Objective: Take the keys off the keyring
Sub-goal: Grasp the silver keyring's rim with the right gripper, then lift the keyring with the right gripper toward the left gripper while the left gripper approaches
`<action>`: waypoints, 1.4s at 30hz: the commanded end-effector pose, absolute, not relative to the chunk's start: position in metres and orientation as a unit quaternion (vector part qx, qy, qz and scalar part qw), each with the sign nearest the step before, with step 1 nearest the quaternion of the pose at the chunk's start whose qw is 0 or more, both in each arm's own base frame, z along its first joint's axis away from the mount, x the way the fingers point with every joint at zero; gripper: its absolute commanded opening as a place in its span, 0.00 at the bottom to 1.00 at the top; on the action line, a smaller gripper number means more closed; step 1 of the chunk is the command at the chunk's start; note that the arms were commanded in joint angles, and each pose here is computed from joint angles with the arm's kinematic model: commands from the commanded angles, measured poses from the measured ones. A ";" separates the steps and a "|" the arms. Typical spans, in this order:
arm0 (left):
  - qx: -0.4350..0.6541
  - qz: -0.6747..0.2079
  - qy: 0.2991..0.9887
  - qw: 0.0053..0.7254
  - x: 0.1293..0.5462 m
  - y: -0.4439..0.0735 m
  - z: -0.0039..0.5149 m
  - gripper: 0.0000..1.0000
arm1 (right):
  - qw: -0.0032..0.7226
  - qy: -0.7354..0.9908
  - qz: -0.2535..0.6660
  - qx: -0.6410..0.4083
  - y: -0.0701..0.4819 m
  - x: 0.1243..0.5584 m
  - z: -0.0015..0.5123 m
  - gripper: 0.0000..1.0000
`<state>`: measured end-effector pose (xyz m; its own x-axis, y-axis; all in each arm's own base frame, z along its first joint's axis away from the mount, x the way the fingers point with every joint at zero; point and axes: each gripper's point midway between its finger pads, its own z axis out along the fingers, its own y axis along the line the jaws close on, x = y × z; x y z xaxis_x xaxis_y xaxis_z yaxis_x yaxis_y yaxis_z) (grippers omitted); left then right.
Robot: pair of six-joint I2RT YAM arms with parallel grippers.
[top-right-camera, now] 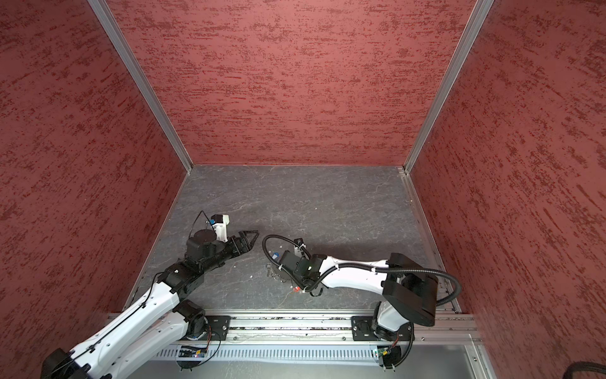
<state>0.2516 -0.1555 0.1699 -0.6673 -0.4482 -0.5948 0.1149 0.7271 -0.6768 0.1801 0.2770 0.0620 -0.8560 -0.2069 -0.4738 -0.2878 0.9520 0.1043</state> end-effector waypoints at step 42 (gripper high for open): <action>0.267 -0.622 0.637 0.369 0.195 -0.266 0.345 0.28 | 0.466 0.617 0.532 -0.344 0.296 0.179 0.358 0.00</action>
<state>0.2057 -0.2615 0.3287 -0.6177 -0.1349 -0.7747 0.7571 0.1643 -0.6323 0.1883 0.2994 0.3123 -0.4136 -0.0034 -0.9105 -0.8760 0.2741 0.3969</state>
